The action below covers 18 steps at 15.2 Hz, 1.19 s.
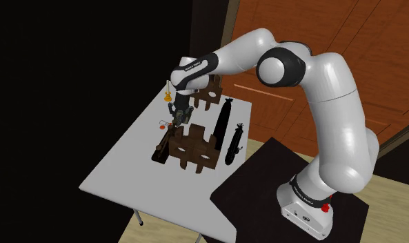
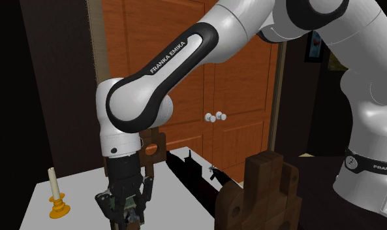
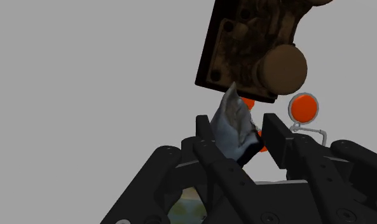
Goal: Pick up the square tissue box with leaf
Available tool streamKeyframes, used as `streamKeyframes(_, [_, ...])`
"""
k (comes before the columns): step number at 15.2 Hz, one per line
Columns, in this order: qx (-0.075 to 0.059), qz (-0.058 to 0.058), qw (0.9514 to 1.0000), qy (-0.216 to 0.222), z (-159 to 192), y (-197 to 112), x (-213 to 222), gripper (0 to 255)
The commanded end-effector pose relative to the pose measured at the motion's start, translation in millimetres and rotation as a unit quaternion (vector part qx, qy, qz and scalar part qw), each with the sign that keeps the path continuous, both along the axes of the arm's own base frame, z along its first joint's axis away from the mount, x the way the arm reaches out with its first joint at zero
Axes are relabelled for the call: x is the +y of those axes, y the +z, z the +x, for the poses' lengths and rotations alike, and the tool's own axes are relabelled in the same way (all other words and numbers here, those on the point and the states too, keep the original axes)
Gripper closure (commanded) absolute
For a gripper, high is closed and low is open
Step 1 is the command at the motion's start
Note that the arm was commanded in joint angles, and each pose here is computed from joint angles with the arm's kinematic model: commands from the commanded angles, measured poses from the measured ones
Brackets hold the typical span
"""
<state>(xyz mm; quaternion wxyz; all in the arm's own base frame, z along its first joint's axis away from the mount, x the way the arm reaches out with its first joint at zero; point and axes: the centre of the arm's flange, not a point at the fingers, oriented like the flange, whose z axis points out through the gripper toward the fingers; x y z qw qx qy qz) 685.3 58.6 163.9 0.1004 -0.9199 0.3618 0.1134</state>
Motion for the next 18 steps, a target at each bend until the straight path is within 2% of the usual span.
streamKeyframes(1, [0.000,0.000,1.0000,0.000,0.4,-0.2,0.3,255])
streamKeyframes(16, [0.000,0.000,1.0000,0.000,0.3,79.0,0.2,255])
streamKeyframes(18, [0.000,0.000,1.0000,0.000,0.4,79.8,0.3,255])
